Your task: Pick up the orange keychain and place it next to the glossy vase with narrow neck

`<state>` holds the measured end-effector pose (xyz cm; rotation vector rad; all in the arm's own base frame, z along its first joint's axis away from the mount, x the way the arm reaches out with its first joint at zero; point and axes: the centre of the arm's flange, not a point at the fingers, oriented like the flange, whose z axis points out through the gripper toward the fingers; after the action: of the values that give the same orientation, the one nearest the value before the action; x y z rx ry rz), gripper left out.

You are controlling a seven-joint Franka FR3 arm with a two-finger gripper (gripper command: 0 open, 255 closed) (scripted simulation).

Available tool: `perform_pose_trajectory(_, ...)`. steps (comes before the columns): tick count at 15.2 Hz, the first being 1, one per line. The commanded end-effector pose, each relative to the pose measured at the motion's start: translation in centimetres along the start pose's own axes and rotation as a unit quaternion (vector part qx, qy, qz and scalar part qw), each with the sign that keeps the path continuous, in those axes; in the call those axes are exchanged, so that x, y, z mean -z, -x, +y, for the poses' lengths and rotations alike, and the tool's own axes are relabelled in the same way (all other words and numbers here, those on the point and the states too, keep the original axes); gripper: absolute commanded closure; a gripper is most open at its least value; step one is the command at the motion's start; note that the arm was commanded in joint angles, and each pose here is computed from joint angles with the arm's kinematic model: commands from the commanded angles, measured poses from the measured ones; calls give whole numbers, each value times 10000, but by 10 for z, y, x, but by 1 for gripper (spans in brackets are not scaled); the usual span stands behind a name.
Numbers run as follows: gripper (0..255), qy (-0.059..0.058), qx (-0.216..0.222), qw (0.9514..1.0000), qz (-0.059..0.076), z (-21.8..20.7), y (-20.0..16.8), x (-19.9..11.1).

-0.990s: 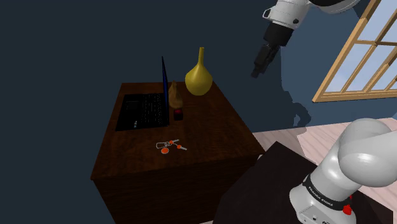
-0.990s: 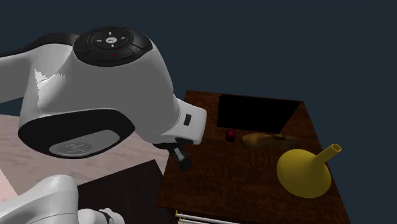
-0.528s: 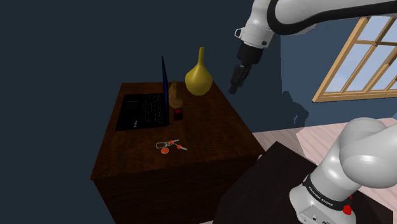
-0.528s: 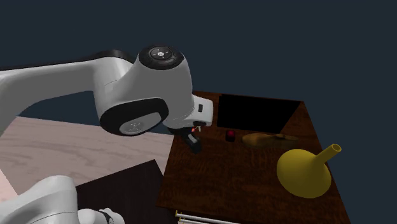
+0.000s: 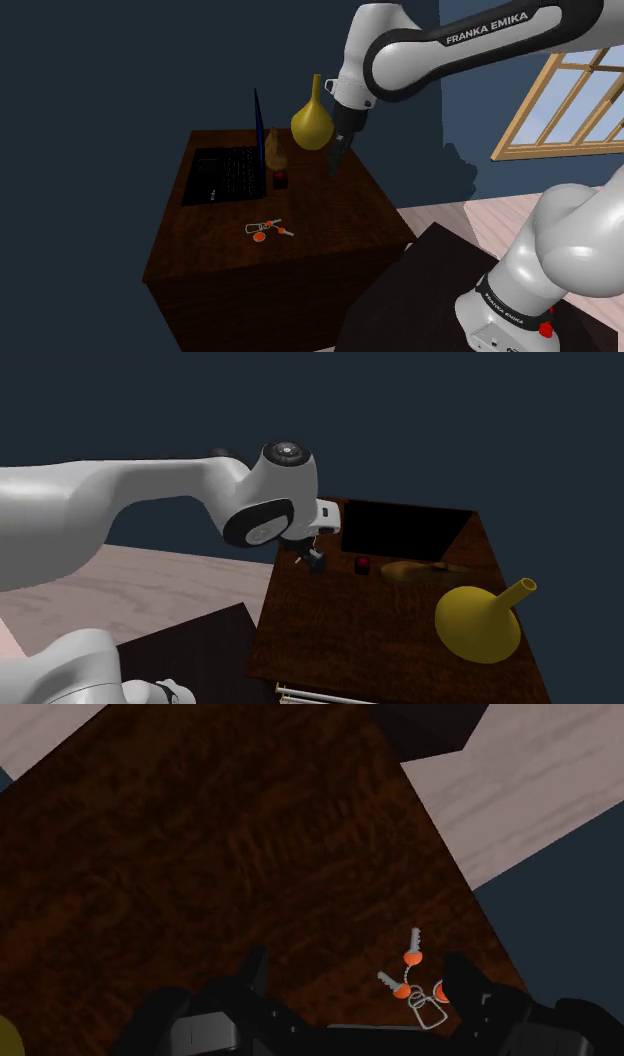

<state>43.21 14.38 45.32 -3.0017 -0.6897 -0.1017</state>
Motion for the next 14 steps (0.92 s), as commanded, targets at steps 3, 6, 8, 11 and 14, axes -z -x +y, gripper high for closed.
perform_pose_trajectory(3, 0, 34, 339, 9994, -106, -27, -30, -41)
perform_pose_trajectory(6, 0, 61, 589, 9981, -189, -45, -50, -73)
perform_pose_trajectory(8, 0, 79, 756, 9968, -244, -57, -62, -94)
perform_pose_trajectory(11, 0, 106, 1005, 9943, -326, -77, -80, -126)
perform_pose_trajectory(14, 0, 130, 1225, 9916, -398, -95, -94, -154)
